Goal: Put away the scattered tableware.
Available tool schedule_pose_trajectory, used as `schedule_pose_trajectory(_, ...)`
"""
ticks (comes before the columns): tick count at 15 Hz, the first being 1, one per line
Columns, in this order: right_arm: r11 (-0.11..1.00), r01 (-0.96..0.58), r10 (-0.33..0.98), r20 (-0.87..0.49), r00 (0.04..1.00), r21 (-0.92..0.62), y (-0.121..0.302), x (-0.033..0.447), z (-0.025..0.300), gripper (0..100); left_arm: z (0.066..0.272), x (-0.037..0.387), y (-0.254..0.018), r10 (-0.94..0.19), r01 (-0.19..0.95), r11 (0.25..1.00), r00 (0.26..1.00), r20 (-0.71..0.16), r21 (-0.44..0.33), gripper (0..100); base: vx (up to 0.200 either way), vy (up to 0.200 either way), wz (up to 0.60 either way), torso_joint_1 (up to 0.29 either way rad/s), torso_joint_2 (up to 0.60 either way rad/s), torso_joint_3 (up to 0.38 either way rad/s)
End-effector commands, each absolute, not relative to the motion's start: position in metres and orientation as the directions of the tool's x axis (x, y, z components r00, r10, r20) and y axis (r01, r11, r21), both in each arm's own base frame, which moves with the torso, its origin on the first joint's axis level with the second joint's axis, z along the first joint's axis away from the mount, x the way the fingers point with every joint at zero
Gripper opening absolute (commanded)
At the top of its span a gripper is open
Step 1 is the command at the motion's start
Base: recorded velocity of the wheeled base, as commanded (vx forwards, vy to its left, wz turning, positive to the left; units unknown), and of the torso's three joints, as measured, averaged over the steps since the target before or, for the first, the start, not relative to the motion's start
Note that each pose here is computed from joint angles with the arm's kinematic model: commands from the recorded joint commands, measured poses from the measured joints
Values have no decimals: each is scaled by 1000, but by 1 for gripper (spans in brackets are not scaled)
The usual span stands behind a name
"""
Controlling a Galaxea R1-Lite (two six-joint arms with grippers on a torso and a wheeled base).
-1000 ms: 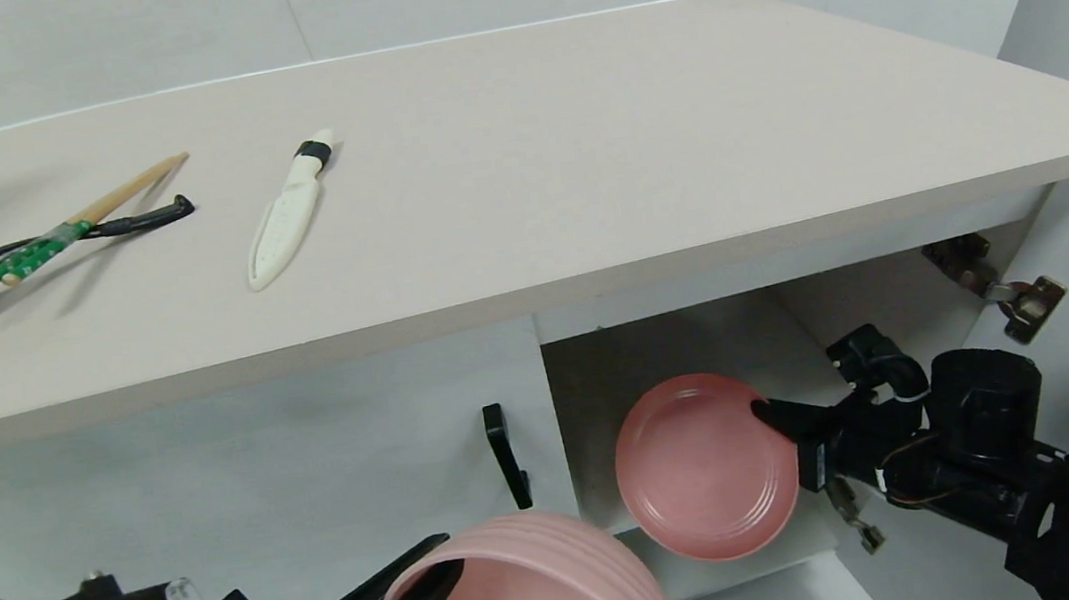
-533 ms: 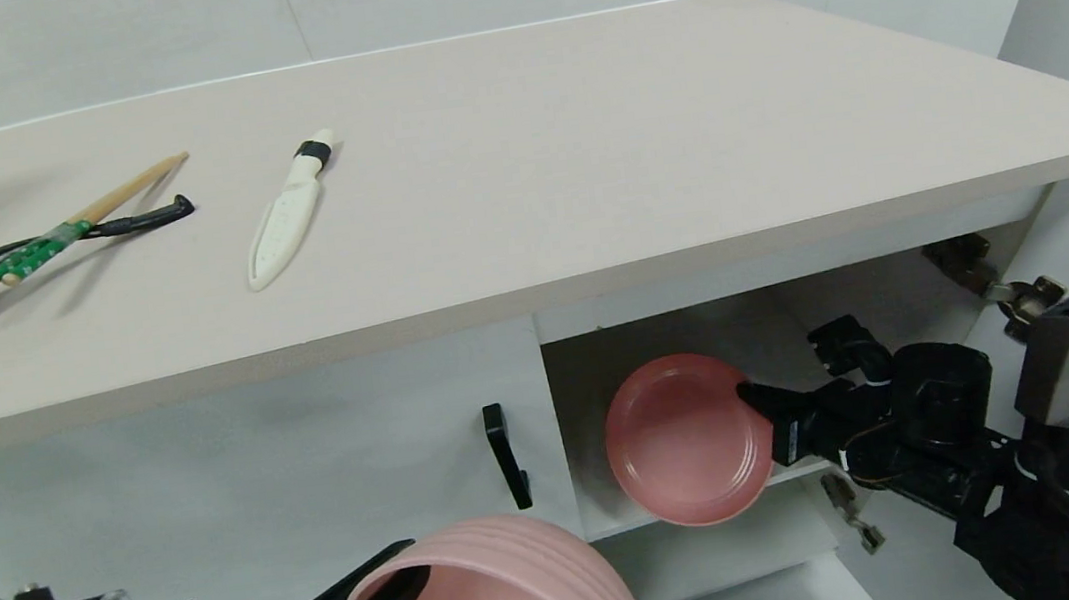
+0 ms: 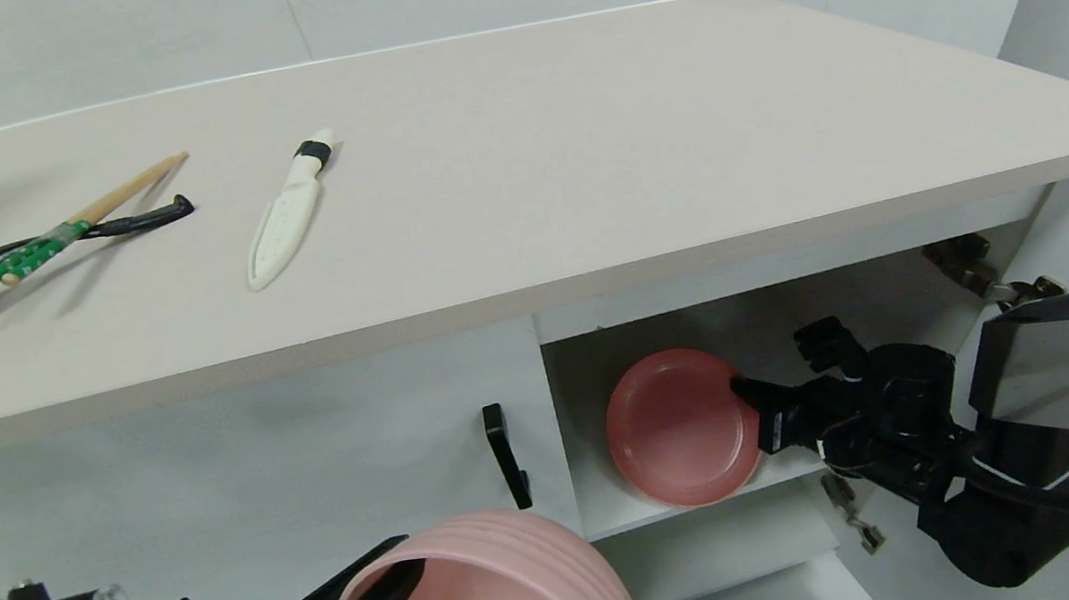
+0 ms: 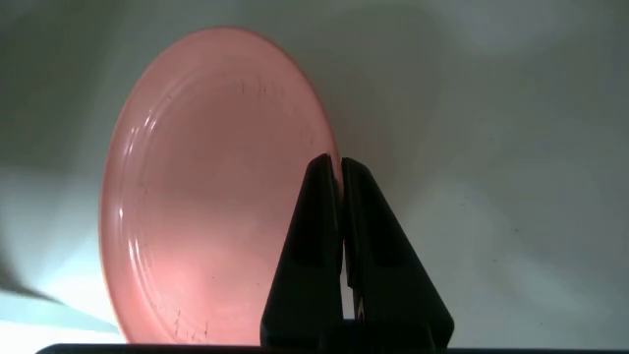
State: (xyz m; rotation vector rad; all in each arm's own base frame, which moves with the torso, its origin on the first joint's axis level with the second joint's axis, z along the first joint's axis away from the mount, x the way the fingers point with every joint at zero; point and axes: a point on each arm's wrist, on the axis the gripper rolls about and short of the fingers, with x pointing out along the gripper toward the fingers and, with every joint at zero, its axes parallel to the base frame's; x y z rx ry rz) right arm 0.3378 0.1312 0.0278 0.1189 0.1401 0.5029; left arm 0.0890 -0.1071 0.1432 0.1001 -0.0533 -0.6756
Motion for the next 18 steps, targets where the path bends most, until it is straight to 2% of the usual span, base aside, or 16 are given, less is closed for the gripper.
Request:
schedule_pose_trajectory(1, 873, -465, 481, -97, 872, 147, 130, 346, 23, 0, 142, 89, -108, -626, 621, 776, 780, 12, 110, 0, 0, 0, 0, 0, 0, 0)
schedule_pose_trajectory(12, 872, -467, 481, -80, 873, 145, 134, 357, 17, 0, 142, 90, -108, -626, 621, 776, 780, 10, 111, 0, 0, 0, 0, 0, 0, 0)
schedule_pose_trajectory(13, 872, -467, 481, -82, 873, 145, 134, 357, 17, 100, 142, 90, -108, -626, 621, 776, 780, 12, 110, 0, 0, 0, 0, 0, 0, 0)
schedule_pose_trajectory(18, 890, -434, 447, -82, 891, 137, 126, 356, 20, 100, 142, 89, -108, -627, 622, 775, 779, 10, 112, 0, 0, 0, 0, 0, 0, 0)
